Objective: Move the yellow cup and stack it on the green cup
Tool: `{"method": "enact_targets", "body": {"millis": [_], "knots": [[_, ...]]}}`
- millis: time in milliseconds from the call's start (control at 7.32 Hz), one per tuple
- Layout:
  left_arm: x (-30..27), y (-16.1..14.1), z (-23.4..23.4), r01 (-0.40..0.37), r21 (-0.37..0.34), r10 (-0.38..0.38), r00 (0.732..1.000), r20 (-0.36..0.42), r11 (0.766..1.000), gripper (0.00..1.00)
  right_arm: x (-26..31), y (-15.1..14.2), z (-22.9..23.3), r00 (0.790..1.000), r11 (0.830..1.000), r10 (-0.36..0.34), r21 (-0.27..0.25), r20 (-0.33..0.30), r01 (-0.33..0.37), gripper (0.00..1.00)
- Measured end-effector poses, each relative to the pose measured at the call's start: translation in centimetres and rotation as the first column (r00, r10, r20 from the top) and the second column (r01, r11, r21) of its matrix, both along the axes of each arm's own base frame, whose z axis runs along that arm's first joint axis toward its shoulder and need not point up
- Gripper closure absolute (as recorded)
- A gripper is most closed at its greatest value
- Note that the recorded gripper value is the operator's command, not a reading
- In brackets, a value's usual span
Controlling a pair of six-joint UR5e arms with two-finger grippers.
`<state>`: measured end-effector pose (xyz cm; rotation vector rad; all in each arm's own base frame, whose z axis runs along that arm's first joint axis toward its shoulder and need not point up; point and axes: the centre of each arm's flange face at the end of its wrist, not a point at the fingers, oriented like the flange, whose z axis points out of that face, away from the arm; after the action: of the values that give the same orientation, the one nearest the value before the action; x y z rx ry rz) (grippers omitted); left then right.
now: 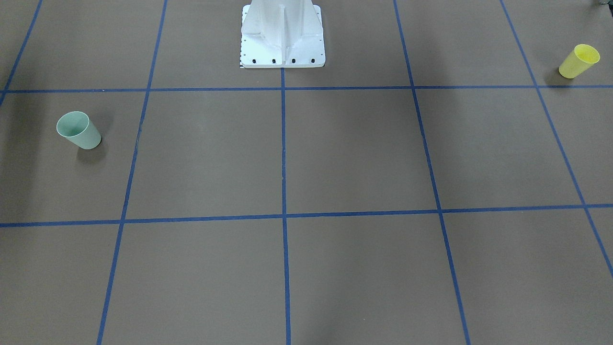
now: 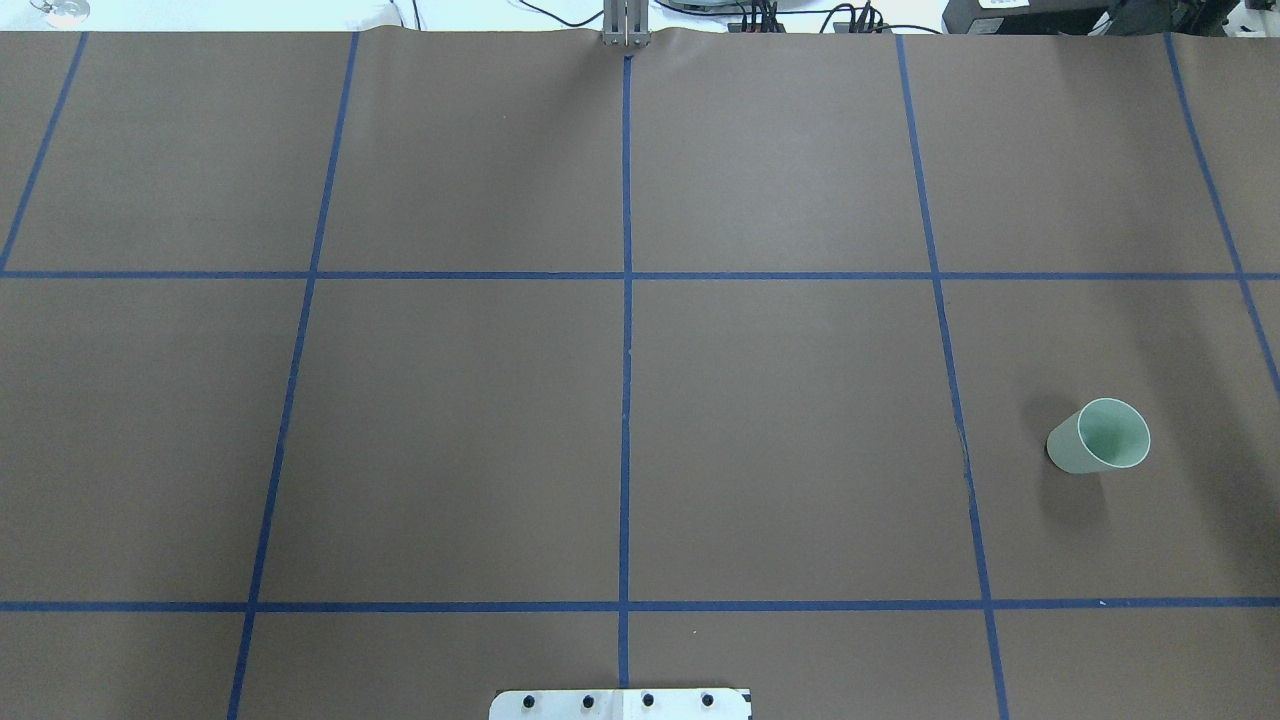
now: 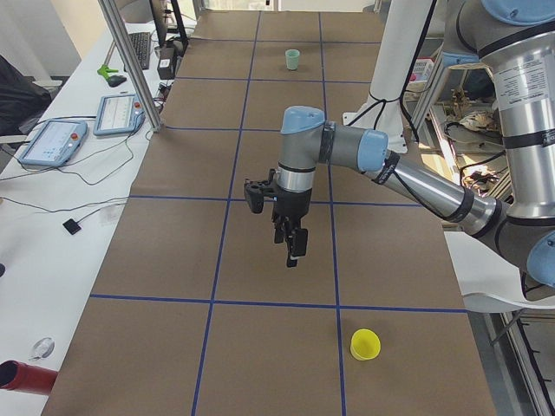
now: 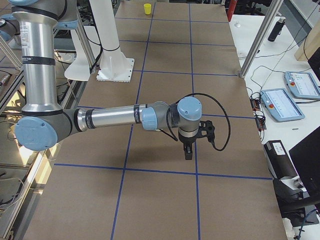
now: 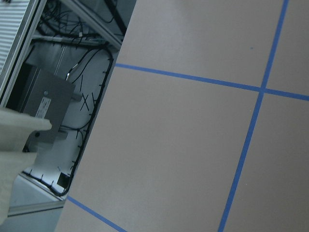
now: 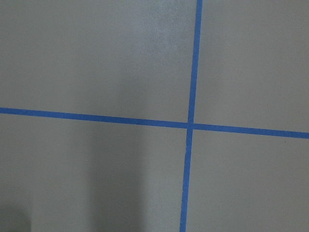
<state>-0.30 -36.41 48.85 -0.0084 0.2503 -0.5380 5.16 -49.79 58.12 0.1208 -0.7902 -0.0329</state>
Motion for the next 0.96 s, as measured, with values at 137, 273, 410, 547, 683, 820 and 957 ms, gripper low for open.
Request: {"method": "enact_targets", "body": {"millis": [137,273,410,547,683,820,957], "knots": [[3.7,0.7,0.9,0.094,-0.046,-0.092,0.994,0.051,0.994,0.00,0.0,0.2,0.1,1.000,1.000,-0.001,-0.003,0.003,0.001,0.00],[7.3,2.1,2.1,0.178,-0.080,-0.169,0.979,0.115,0.981,0.00,-0.1,0.4,0.5,1.000,1.000,-0.001,-0.010,0.005,0.001,0.00],[10.9,4.0,3.5,0.255,-0.104,-0.233,0.954,0.189,0.961,0.00,-0.1,0.5,0.8,1.000,1.000,-0.001,-0.017,0.006,0.002,0.00],[14.4,6.1,4.9,0.334,-0.122,-0.293,0.917,0.270,0.935,0.00,-0.1,0.5,1.1,1.000,1.000,-0.003,-0.024,0.009,0.003,0.00],[17.5,8.4,7.1,0.414,-0.121,-0.349,0.865,0.359,0.902,0.00,-0.2,0.6,1.2,1.000,1.000,-0.004,-0.029,0.019,0.005,0.00],[19.8,10.2,9.9,0.488,-0.098,-0.401,0.803,0.441,0.868,0.00,-0.3,0.6,1.2,1.000,1.000,-0.006,-0.031,0.030,0.007,0.00],[21.1,11.6,12.8,0.554,-0.060,-0.452,0.734,0.507,0.831,0.00,-0.4,0.7,1.1,0.999,0.999,-0.008,-0.032,0.045,0.009,0.00]]}}
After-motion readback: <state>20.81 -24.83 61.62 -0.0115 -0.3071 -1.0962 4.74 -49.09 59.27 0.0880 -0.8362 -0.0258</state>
